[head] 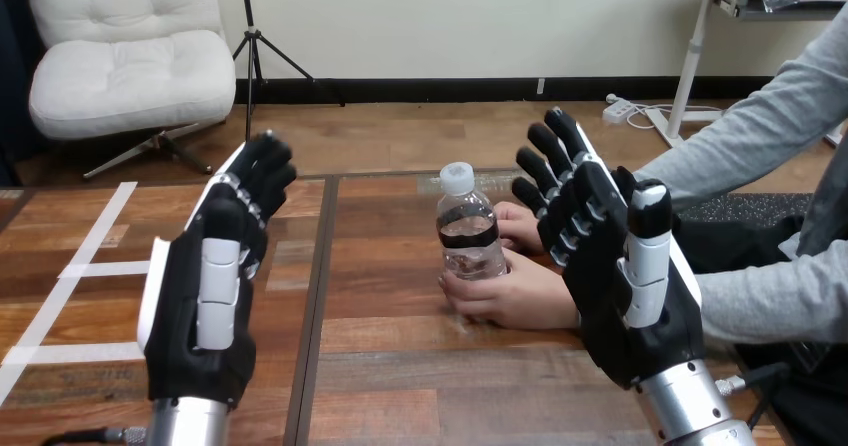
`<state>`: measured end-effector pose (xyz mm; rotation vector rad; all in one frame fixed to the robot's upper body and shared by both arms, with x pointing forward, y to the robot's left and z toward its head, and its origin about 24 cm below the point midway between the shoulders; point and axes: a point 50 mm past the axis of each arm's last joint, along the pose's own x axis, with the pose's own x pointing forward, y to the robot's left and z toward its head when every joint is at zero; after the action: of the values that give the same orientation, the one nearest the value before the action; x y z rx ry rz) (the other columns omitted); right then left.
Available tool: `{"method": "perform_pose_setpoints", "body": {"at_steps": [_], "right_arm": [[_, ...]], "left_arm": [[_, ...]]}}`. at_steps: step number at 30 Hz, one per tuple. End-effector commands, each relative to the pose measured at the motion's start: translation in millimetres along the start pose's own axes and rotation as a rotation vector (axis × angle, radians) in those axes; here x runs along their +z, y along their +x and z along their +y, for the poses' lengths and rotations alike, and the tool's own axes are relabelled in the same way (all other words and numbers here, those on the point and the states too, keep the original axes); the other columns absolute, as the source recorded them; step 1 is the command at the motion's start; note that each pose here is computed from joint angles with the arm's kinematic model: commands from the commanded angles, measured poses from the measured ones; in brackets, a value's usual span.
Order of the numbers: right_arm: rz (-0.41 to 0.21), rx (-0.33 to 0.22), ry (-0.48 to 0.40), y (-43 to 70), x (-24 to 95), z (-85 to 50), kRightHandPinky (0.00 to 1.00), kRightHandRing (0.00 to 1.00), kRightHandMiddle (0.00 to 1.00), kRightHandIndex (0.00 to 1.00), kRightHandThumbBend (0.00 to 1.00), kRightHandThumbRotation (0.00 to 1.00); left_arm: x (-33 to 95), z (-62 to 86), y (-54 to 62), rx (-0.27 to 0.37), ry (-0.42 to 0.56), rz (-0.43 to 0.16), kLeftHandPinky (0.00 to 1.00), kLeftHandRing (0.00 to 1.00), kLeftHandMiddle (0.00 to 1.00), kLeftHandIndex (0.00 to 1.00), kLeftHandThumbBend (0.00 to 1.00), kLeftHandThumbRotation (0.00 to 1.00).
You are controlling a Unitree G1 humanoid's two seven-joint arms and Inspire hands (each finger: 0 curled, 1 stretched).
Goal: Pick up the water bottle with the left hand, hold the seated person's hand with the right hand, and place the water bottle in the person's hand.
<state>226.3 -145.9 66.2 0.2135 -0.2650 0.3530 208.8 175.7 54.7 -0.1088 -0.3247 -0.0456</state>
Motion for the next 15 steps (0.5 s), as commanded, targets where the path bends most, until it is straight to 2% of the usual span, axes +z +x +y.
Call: {"method": "perform_pose_setpoints", "body": {"at_steps": [1,15], "right_arm": [[-0.064,0.023,0.001,11.3,14.0,2.4,1.0,1.0,1.0,0.99,0.9,1.0],[-0.057,0.03,-0.007,14.3,14.6,2.7,1.0,1.0,1.0,1.0,0.89,1.0]], "left_arm": [[19.5,-5.9,16.3,-0.03,0.014,-0.125,0.91,0.87,0.86,0.85,0.78,0.94],[19.6,-6.0,16.2,-0.028,0.027,-0.129,0.89,0.86,0.86,0.85,0.78,0.96]]}}
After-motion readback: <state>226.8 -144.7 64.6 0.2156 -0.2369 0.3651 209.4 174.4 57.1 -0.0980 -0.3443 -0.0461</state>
